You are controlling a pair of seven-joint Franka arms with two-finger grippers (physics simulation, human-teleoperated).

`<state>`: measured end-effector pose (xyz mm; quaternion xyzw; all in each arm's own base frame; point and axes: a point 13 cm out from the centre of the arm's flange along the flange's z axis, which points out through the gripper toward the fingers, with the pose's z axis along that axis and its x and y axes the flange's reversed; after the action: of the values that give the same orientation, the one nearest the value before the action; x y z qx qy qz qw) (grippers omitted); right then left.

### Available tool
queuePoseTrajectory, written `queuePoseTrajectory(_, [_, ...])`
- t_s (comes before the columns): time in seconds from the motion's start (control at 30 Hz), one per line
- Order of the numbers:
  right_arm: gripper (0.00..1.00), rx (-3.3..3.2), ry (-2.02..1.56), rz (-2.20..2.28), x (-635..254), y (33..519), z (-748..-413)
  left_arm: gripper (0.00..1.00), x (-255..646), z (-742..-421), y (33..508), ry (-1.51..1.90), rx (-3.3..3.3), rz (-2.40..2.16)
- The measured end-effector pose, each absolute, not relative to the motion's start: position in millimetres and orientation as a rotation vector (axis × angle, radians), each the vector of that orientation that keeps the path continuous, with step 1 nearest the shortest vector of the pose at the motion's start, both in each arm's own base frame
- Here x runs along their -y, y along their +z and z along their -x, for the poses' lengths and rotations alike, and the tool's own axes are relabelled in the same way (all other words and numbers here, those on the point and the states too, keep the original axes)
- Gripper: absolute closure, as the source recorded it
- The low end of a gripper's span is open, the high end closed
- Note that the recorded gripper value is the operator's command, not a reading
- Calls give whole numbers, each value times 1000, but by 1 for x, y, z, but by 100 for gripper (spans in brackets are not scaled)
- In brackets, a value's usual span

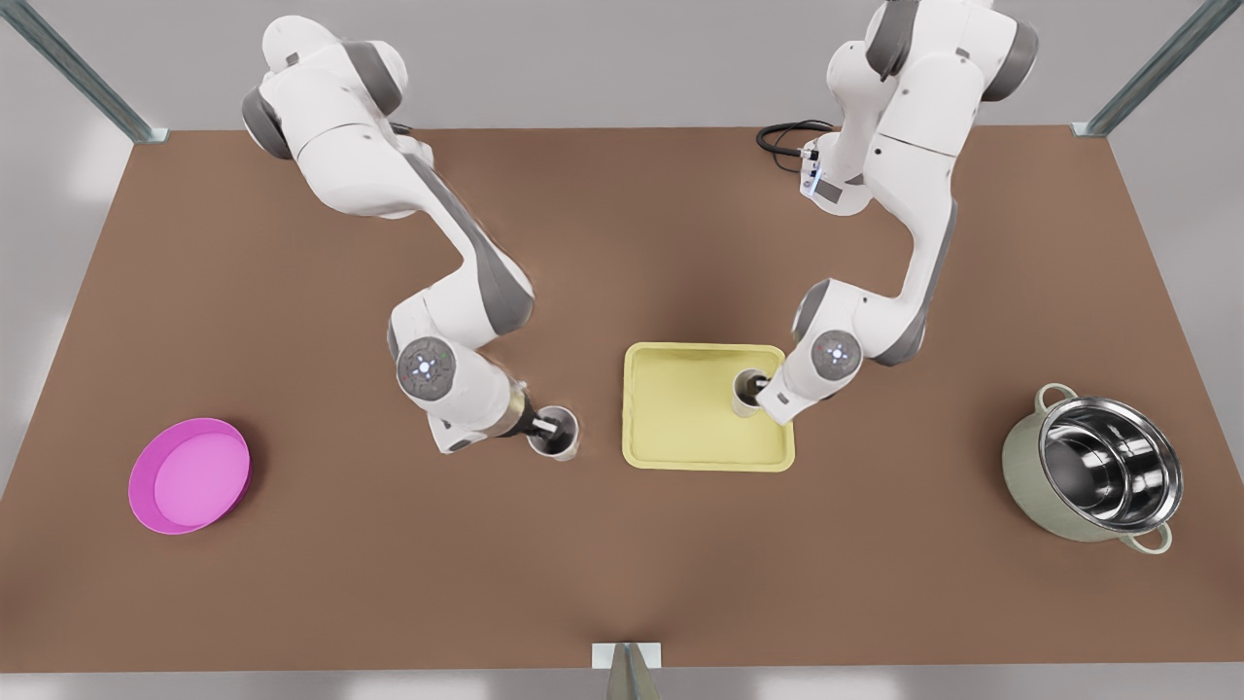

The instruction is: Use the left arm to pick up the white IKEA cup from the tray and place it on the middle-left position; use the right arm to pick up the white IKEA cup from the tray and place it on the middle-right position

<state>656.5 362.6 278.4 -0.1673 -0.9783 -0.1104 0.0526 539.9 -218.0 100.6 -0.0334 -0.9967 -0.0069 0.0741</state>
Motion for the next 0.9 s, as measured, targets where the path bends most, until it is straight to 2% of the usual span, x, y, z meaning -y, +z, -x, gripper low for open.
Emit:
queuePoseTrajectory(0.07, [100,2997,-263,489,-297,281,-681,3,223,-545,98,-10,3008,104])
queuePoseTrajectory(0.13, [100,3016,-194,434,-250,269,-700,37,228,-548,98,-4,3023,110])
queuePoseTrajectory(0.23, [100,3025,-133,291,-213,241,-713,76,231,-554,101,-5,3045,108])
queuePoseTrajectory(0.3, [100,3028,-107,178,-204,220,-716,79,230,-556,103,-16,3055,98])
queuePoseTrajectory(0.47, [100,3028,-84,-78,-197,183,-720,79,242,-557,113,18,3069,89])
queuePoseTrajectory(0.57, [100,3021,-84,-208,-198,160,-722,79,239,-589,144,45,3113,49])
queuePoseTrajectory(0.7, [100,2992,-86,-349,-198,129,-718,79,111,-645,176,62,3138,-282])
queuePoseTrajectory(0.8, [100,2963,-90,-440,-199,106,-714,79,3,-657,173,107,3089,-562])
queuePoseTrajectory(0.9, [100,2940,-97,-519,-200,89,-711,79,-30,-665,147,157,3061,-641])
